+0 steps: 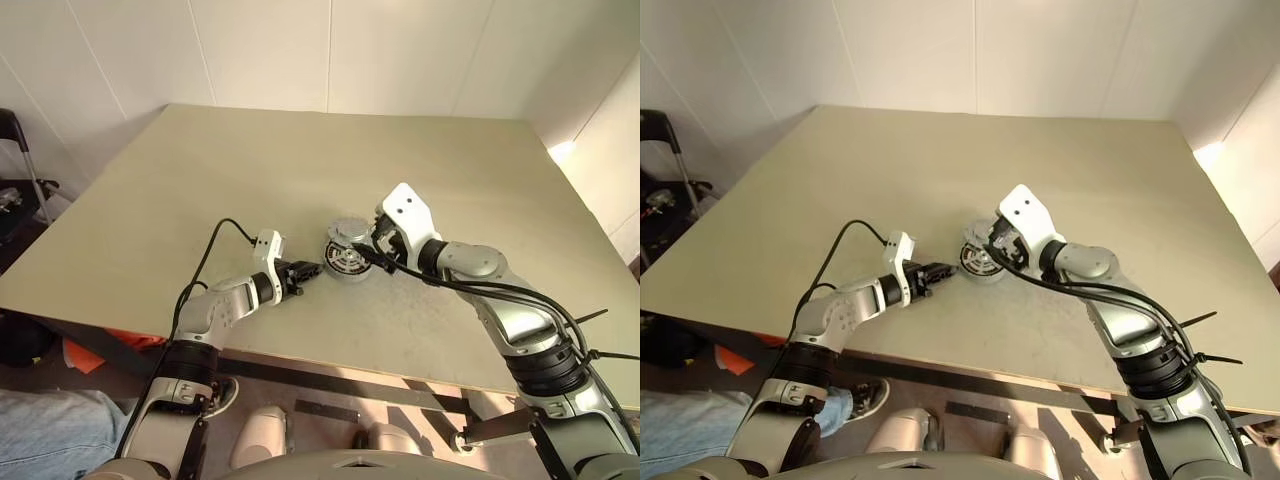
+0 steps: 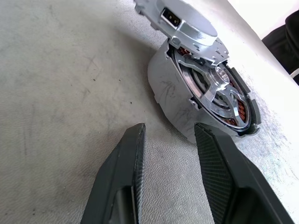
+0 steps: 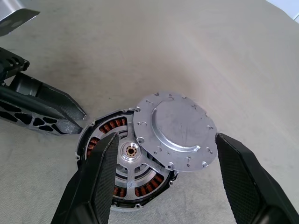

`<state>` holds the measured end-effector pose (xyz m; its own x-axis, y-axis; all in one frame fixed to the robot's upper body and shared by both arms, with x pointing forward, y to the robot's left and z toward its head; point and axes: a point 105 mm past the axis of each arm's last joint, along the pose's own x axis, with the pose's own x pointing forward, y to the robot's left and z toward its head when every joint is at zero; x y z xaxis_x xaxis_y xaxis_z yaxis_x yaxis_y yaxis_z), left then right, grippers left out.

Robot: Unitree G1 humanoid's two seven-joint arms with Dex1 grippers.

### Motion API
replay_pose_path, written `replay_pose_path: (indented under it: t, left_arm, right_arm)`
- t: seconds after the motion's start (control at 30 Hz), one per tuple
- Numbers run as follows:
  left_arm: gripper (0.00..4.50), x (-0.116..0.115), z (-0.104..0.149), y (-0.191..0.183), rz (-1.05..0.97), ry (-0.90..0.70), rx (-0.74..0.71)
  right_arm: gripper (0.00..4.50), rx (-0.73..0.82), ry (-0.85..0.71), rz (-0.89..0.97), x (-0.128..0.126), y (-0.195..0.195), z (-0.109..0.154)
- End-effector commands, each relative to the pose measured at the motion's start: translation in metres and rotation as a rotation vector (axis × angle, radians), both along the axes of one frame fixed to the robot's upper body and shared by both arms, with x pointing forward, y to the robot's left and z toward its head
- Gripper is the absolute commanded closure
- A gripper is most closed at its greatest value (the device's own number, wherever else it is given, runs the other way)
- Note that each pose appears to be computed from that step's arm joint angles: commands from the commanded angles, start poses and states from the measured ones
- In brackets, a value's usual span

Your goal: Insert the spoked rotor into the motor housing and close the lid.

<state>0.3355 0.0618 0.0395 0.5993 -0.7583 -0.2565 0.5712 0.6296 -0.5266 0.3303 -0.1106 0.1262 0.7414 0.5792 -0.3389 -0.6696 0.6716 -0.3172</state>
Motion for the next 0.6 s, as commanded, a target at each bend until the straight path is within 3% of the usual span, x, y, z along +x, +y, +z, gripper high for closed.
replay_pose_path:
  t: [0.03, 0.23, 0.4, 0.53, 0.6]
  left_arm:
    - [2.73, 0.000, -0.013, 0.008, 0.030, 0.039, 0.052]
    - [2.73, 0.001, -0.013, 0.008, 0.029, 0.039, 0.049]
    - [2.73, 0.002, -0.012, 0.007, 0.026, 0.033, 0.046]
    - [2.73, 0.003, -0.008, 0.009, 0.030, 0.023, 0.044]
    - [2.73, 0.003, -0.008, 0.011, 0.035, 0.018, 0.043]
  right_arm:
    - [0.79, 0.074, -0.044, -0.033, 0.006, 0.000, 0.022]
    - [0.79, 0.257, 0.066, -0.128, 0.028, -0.004, 0.031]
    - [0.79, 0.275, 0.119, -0.131, 0.048, 0.004, 0.012]
    - [0.02, 0.276, 0.141, -0.087, 0.052, 0.020, 0.003]
    - [0.02, 0.255, 0.144, -0.095, 0.055, 0.024, -0.005]
